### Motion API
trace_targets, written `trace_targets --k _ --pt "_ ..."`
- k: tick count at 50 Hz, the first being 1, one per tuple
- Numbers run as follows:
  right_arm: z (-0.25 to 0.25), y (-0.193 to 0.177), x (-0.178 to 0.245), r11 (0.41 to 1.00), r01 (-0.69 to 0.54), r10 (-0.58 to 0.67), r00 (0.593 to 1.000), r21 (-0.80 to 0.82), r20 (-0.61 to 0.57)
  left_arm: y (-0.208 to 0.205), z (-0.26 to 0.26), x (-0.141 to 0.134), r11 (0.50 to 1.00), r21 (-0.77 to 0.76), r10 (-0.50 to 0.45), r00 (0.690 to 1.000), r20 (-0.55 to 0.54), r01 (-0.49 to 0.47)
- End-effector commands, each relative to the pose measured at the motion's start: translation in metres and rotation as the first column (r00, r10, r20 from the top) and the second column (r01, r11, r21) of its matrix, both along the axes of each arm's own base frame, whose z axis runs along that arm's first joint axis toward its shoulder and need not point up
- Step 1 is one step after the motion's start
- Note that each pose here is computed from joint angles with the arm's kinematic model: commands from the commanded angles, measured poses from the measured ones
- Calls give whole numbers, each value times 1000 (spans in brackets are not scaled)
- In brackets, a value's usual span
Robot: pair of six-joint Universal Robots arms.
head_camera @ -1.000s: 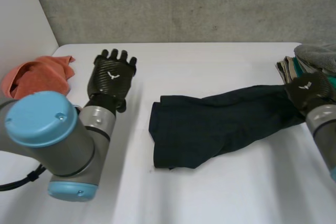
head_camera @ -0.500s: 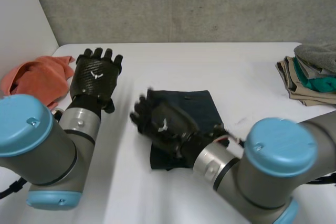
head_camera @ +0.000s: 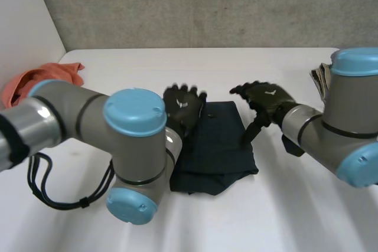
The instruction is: Fold the laundry.
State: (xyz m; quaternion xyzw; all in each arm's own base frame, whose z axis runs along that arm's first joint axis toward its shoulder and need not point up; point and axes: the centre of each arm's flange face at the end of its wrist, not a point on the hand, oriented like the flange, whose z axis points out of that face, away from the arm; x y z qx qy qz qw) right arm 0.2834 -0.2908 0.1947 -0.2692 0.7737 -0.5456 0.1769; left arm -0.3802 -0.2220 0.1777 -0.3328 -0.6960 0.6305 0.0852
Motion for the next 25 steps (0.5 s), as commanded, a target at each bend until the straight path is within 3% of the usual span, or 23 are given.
trace_targets --k 1,6,12,19,25 --pt "-42 -14 14 992 -92 99 992 84 -81 2 -40 9 987 155 16 987 161 -41" --pt "-59 -19 15 991 -122 131 975 61 -180 2 -43 16 980 180 43 978 202 -80" --pt "-61 -25 9 996 -88 84 950 2 -300 0 -37 16 982 172 41 979 202 -77" --pt "-36 -17 7 995 -87 68 955 -52 -287 5 -36 21 975 209 28 974 224 -76" --pt "-9 -7 5 984 -75 36 971 -162 -235 6 22 21 993 103 47 994 100 -58"
